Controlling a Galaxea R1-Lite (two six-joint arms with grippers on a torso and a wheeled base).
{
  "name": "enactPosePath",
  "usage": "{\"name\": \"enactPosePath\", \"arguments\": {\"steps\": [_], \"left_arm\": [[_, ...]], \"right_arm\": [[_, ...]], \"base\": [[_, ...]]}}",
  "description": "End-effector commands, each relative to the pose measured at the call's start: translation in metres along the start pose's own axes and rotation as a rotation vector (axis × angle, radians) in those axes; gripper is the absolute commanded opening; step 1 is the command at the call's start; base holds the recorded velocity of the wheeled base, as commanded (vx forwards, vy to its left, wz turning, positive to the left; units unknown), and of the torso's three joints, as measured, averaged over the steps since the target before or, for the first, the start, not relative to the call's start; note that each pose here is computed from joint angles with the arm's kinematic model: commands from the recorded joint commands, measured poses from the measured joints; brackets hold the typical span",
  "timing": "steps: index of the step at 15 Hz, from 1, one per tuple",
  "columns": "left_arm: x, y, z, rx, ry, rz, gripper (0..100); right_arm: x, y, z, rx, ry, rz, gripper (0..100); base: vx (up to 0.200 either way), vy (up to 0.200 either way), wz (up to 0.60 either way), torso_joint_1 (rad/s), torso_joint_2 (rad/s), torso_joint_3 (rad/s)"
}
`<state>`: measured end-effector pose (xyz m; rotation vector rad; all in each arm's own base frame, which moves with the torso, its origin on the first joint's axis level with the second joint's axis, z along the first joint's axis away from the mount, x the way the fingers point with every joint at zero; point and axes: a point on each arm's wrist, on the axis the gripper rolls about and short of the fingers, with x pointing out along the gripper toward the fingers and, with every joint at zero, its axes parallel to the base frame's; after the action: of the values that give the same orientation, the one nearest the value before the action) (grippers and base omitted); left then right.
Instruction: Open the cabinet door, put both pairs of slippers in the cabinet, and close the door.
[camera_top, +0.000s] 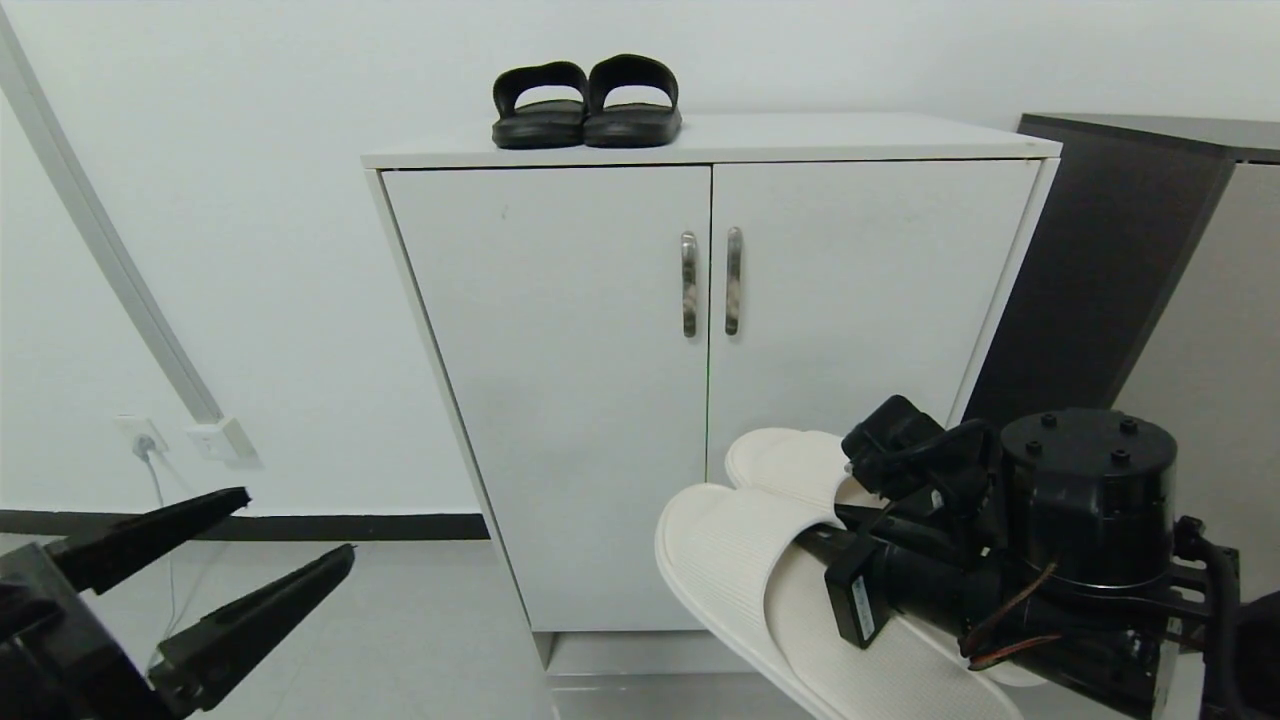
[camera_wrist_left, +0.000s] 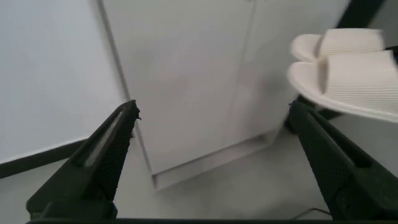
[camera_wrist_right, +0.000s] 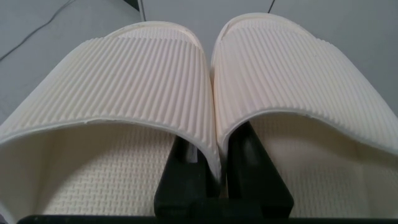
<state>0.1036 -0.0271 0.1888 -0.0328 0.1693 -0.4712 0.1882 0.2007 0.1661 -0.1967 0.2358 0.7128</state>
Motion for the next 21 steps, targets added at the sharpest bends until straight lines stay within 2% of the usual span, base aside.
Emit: {"name": "enactPosePath", "arguments": {"steps": [1, 6, 10, 13, 17, 18, 21], "left_arm": [[0.027, -0.007, 0.014, -0.038, 0.038, -0.100, 100], [0.065, -0.033, 0.047, -0.048, 0.032, -0.272, 100], [0.106, -0.047, 0.059, -0.042, -0.004, -0.337, 100], [0.136, -0.052, 0.068, -0.081, -0.083, -0.394, 100], [0.160, -0.062, 0.079, -0.138, -0.075, -0.482, 100], [0.169, -0.065, 0.085, -0.157, -0.073, -0.541, 100], [0.194, -0.070, 0.101, -0.166, -0.048, -0.646, 100]], "right_arm": [[0.000, 0.000, 0.000, -0.001, 0.001, 0.002, 0], [-0.002, 0.000, -0.003, -0.002, 0.007, 0.002, 0], [-0.002, 0.000, -0.005, -0.002, 0.015, 0.002, 0], [-0.002, 0.000, -0.005, -0.001, 0.015, 0.002, 0], [-0.002, 0.000, -0.005, 0.003, 0.016, 0.007, 0], [-0.002, 0.000, -0.005, 0.003, 0.016, 0.009, 0], [-0.002, 0.000, -0.005, 0.003, 0.016, 0.010, 0]], "base": [[0.000, 0.000, 0.00, 0.000, 0.00, 0.000], [0.000, 0.000, 0.00, 0.000, 0.00, 0.000], [0.000, 0.000, 0.00, 0.000, 0.00, 0.000], [0.000, 0.000, 0.00, 0.000, 0.00, 0.000], [0.000, 0.000, 0.00, 0.000, 0.00, 0.000], [0.000, 0.000, 0.00, 0.000, 0.00, 0.000], [0.000, 0.000, 0.00, 0.000, 0.00, 0.000]]}}
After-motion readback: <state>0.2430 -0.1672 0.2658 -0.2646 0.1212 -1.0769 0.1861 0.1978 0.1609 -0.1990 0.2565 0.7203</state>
